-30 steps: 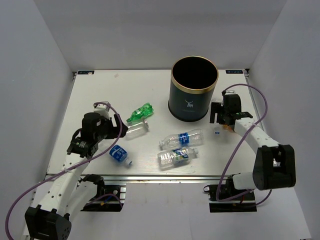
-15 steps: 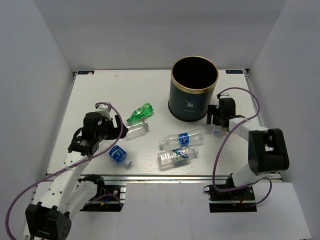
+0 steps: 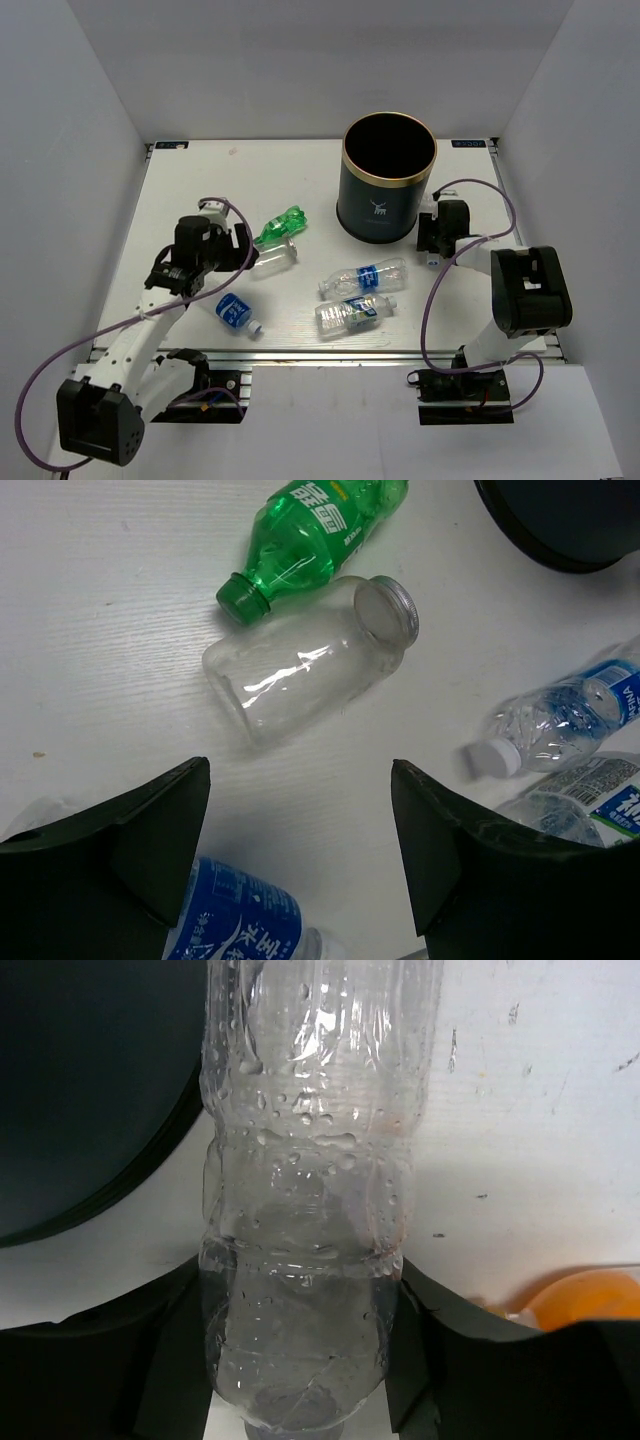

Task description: Put the plastic bottles in the bin

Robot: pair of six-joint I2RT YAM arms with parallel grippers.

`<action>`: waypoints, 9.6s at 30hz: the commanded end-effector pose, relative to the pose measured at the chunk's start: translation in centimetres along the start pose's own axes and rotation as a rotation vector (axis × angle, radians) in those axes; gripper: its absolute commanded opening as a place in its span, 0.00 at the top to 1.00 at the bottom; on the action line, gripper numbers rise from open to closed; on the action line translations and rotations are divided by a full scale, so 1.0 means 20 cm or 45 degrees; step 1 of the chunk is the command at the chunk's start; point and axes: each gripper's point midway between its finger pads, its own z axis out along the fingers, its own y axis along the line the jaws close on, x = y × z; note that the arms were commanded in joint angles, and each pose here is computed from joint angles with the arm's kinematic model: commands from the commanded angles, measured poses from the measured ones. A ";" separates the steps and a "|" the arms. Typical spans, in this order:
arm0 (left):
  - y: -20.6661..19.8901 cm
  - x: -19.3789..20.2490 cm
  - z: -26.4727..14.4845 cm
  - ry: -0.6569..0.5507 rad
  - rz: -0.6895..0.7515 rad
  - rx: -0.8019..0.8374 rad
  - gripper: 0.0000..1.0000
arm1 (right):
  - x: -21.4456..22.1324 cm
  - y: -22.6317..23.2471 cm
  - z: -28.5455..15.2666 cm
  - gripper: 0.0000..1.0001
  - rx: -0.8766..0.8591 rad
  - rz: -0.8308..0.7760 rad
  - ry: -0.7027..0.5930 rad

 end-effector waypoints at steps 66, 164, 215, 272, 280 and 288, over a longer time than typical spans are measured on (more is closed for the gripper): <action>-0.17 -0.14 0.31 0.172 0.804 0.185 0.01 | -1.66 0.68 -1.20 0.10 -0.769 -0.038 -0.987; -0.95 -0.58 -0.48 -0.569 0.445 0.534 0.00 | -0.05 0.85 -1.46 0.32 -1.534 -0.575 -0.778; -0.30 -0.20 -0.51 -0.465 0.266 0.046 0.00 | 0.75 0.98 -0.75 0.32 -1.206 -1.995 0.155; 0.10 0.48 -0.27 0.086 -0.491 -0.696 0.00 | -1.54 0.75 -1.02 0.10 -0.453 -0.342 -1.216; 0.18 0.61 -0.17 0.126 -0.497 -0.848 0.00 | -1.32 0.65 -1.46 0.10 -0.656 -0.093 -1.436; 0.22 0.65 -0.03 0.129 -0.469 -0.967 0.00 | -0.85 0.68 -1.66 0.10 -0.971 -0.099 -1.437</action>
